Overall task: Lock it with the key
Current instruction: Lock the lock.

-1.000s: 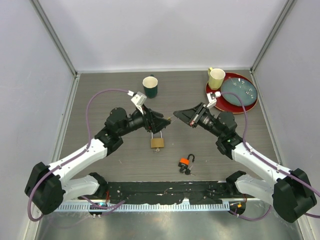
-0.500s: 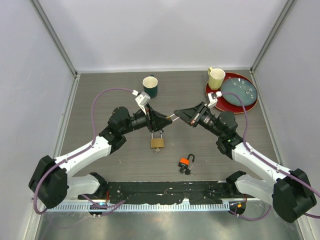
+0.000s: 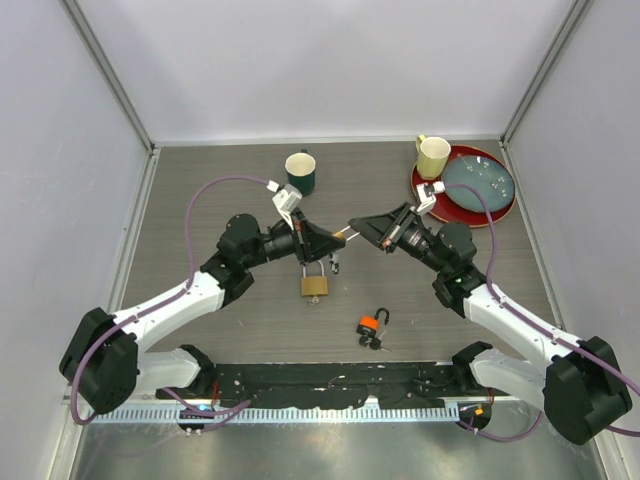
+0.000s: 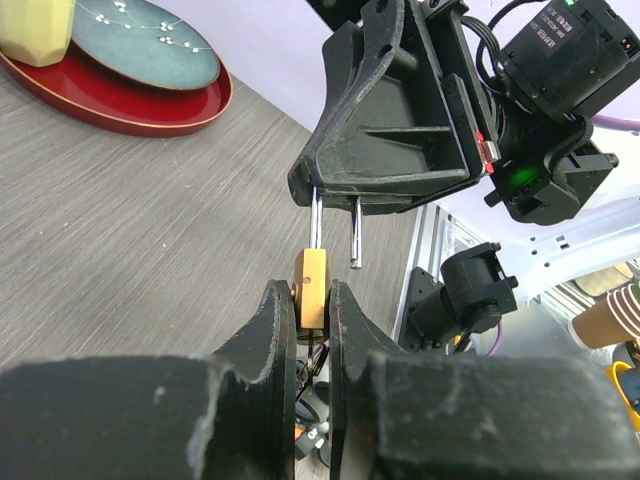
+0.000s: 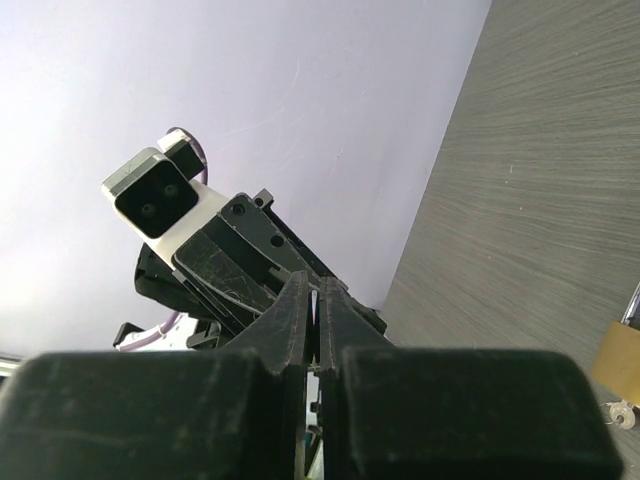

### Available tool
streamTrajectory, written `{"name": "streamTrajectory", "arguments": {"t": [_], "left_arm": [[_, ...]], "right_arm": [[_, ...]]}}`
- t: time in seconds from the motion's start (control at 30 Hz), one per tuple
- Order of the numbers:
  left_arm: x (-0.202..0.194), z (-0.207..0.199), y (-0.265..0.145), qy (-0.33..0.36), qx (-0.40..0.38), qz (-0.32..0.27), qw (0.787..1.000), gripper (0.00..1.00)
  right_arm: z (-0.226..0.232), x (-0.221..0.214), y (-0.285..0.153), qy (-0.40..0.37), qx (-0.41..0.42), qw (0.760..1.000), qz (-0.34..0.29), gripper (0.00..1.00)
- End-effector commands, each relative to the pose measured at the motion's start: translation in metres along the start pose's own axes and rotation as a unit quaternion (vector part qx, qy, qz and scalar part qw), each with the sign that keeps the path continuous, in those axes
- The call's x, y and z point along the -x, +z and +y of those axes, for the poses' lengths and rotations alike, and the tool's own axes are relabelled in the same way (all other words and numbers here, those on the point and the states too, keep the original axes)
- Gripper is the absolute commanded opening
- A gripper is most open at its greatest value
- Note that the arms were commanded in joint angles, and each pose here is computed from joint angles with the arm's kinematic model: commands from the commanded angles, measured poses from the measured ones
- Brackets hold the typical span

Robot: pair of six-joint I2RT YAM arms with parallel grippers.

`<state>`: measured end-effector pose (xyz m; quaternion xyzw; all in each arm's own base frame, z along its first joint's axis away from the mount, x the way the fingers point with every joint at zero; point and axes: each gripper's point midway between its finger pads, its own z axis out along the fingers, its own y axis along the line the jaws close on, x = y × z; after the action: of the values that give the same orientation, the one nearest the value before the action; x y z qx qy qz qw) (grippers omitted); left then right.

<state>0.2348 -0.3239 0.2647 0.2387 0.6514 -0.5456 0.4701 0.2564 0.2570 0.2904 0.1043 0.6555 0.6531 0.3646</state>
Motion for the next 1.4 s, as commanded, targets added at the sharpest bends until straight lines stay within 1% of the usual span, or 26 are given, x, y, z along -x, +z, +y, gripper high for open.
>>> {"name": "streamTrajectory", "arguments": {"t": [0.0,0.03,0.1,0.17,0.2,0.23,0.27,0.3,0.33,0.37,0.4,0.47,0.53,0.6,0.63,0.67,0.73,0.87,0.9,0.97,1.0,1.07,1.17,1.3,1.37], "left_arm": [[0.023,-0.008,-0.004,0.013,-0.006,-0.036,0.999,0.0],[0.024,-0.008,-0.005,0.011,-0.004,-0.036,0.999,0.0],[0.025,-0.005,-0.007,0.006,-0.001,-0.032,0.999,0.0],[0.025,0.002,-0.01,-0.007,0.007,-0.023,1.0,0.0],[0.025,0.003,-0.011,-0.013,0.006,-0.018,1.0,0.0],[0.023,0.005,-0.013,-0.024,0.007,-0.008,1.0,0.0],[0.025,0.007,-0.015,-0.026,0.003,-0.002,1.0,0.0],[0.025,0.01,-0.017,-0.032,0.007,0.004,0.999,0.0],[0.023,0.013,-0.019,-0.039,0.013,0.014,0.999,0.0],[0.024,0.019,-0.022,-0.046,0.019,0.019,0.999,0.0],[0.022,0.017,-0.025,-0.051,0.011,0.03,0.998,0.0],[0.02,0.023,-0.032,-0.065,0.014,0.049,0.997,0.0],[0.02,0.026,-0.039,-0.073,0.013,0.064,0.995,0.0],[0.012,0.027,-0.047,-0.092,0.014,0.09,0.992,0.0],[0.014,0.03,-0.051,-0.088,0.019,0.092,0.992,0.0],[0.007,0.031,-0.056,-0.104,0.025,0.108,0.988,0.0],[0.008,0.025,-0.063,-0.101,0.014,0.117,0.988,0.0],[0.004,0.016,-0.073,-0.101,0.01,0.135,0.986,0.0],[0.004,0.011,-0.075,-0.103,0.005,0.137,0.985,0.0],[0.004,-0.002,-0.079,-0.105,-0.03,0.146,0.983,0.0],[0.005,-0.006,-0.079,-0.107,-0.039,0.146,0.983,0.0],[0.007,-0.014,-0.08,-0.113,-0.056,0.15,0.981,0.0],[0.008,-0.024,-0.082,-0.117,-0.081,0.157,0.977,0.0],[0.01,-0.026,-0.082,-0.118,-0.088,0.155,0.977,0.0],[0.012,-0.027,-0.081,-0.119,-0.092,0.151,0.977,0.0]], "right_arm": [[0.017,0.006,0.001,-0.051,0.031,0.998,-0.006,0.07],[0.018,0.006,0.002,-0.059,0.03,0.998,-0.003,0.14],[0.011,0.005,0.002,-0.078,0.012,0.997,0.004,0.38],[0.015,0.008,0.003,-0.094,0.006,0.995,0.005,0.53],[0.014,0.009,0.004,-0.124,0.001,0.992,0.006,0.65],[0.022,0.017,0.006,-0.142,-0.002,0.99,-0.002,0.72],[0.012,0.016,0.005,-0.145,-0.034,0.989,0.008,0.77],[0.008,0.019,0.005,-0.183,-0.048,0.982,0.008,0.85],[0.017,0.027,0.006,-0.201,-0.051,0.978,0.0,0.9],[0.008,0.029,0.004,-0.209,-0.081,0.975,0.002,0.94],[0.009,0.033,0.003,-0.223,-0.087,0.971,0.0,0.98],[0.014,0.039,0.001,-0.264,-0.095,0.96,0.001,1.0],[0.016,0.041,0.001,-0.301,-0.096,0.949,0.009,1.0],[0.019,0.039,0.003,-0.319,-0.088,0.943,0.026,1.0],[0.018,0.037,0.002,-0.332,-0.086,0.938,0.039,1.0],[0.019,0.029,0.003,-0.338,-0.072,0.936,0.061,1.0],[0.017,0.021,0.006,-0.352,-0.057,0.93,0.092,1.0],[0.015,-0.006,0.009,-0.352,-0.003,0.919,0.176,0.9],[0.021,-0.017,0.008,-0.347,0.027,0.915,0.205,0.89],[0.017,-0.029,0.008,-0.325,0.047,0.914,0.239,0.86],[0.021,-0.035,0.008,-0.32,0.072,0.911,0.251,0.86],[0.023,-0.042,0.008,-0.303,0.088,0.912,0.263,0.86],[0.024,-0.051,0.01,-0.304,0.1,0.907,0.275,0.85],[0.028,-0.068,0.013,-0.299,0.119,0.9,0.295,0.85],[0.026,-0.076,0.016,-0.293,0.12,0.898,0.306,0.82]]}}
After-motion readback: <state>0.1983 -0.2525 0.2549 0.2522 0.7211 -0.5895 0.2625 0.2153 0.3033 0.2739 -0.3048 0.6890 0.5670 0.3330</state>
